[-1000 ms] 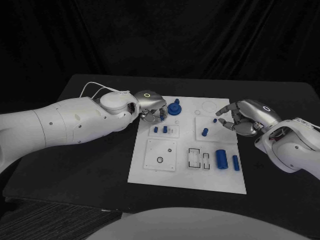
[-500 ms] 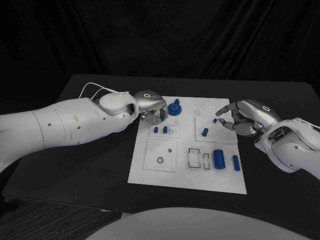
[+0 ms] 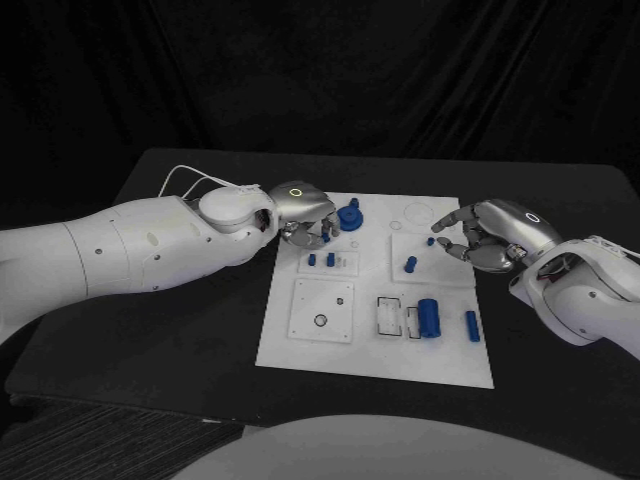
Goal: Assemble the parts on the task board
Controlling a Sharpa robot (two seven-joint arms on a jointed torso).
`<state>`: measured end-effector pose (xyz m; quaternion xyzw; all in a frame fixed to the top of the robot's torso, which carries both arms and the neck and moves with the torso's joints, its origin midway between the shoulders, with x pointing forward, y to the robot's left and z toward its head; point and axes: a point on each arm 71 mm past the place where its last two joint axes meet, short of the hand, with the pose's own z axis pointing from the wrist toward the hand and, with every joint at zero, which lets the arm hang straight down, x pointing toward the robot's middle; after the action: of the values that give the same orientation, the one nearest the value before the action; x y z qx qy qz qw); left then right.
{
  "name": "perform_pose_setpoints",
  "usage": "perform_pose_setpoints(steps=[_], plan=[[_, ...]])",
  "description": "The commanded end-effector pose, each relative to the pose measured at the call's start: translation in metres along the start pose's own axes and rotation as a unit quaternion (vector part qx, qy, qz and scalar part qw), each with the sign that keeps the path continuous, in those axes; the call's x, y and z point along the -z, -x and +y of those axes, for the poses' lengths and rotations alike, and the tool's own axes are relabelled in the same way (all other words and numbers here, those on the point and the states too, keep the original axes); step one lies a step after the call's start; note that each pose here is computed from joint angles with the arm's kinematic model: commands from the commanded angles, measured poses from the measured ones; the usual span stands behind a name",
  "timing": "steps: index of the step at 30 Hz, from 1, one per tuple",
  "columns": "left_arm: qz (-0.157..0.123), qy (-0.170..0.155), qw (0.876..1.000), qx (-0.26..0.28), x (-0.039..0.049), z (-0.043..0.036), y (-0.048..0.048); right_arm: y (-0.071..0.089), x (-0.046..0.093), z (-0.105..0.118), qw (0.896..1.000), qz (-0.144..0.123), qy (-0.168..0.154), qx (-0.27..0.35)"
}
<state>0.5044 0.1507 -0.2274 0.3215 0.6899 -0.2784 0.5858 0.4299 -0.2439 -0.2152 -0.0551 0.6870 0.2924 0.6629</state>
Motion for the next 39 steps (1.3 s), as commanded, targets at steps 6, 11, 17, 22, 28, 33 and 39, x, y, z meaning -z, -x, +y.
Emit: perform_pose_setpoints(steps=[6,11,17,22,28,33,39], plan=[[0.003,-0.017,1.0,-0.002,-0.0009,-0.0049,-0.0016,-0.0018,0.0003,-0.0014,1.0,0.005,-0.008,0.001],[0.006,-0.017,1.0,-0.002,-0.0014,-0.0049,-0.0021,-0.0023,0.0,-0.0013,1.0,0.006,-0.009,0.0],[0.011,-0.013,1.0,-0.002,-0.0022,-0.003,-0.0029,-0.003,0.0,-0.0013,1.0,0.007,-0.009,0.0],[0.012,-0.008,1.0,-0.003,-0.0025,-0.0008,-0.0032,-0.0033,0.0003,-0.0016,1.0,0.007,-0.009,0.0],[0.01,-0.007,1.0,-0.003,-0.0032,-0.001,-0.003,-0.0036,0.0004,-0.0018,1.0,0.007,-0.009,0.0],[0.01,-0.008,1.0,-0.003,-0.0039,-0.0017,-0.0029,-0.0038,0.0005,-0.0017,1.0,0.007,-0.009,0.0],[0.011,-0.01,1.0,-0.003,-0.0044,-0.0024,-0.0031,-0.0039,0.0006,-0.0018,1.0,0.008,-0.01,0.0]])
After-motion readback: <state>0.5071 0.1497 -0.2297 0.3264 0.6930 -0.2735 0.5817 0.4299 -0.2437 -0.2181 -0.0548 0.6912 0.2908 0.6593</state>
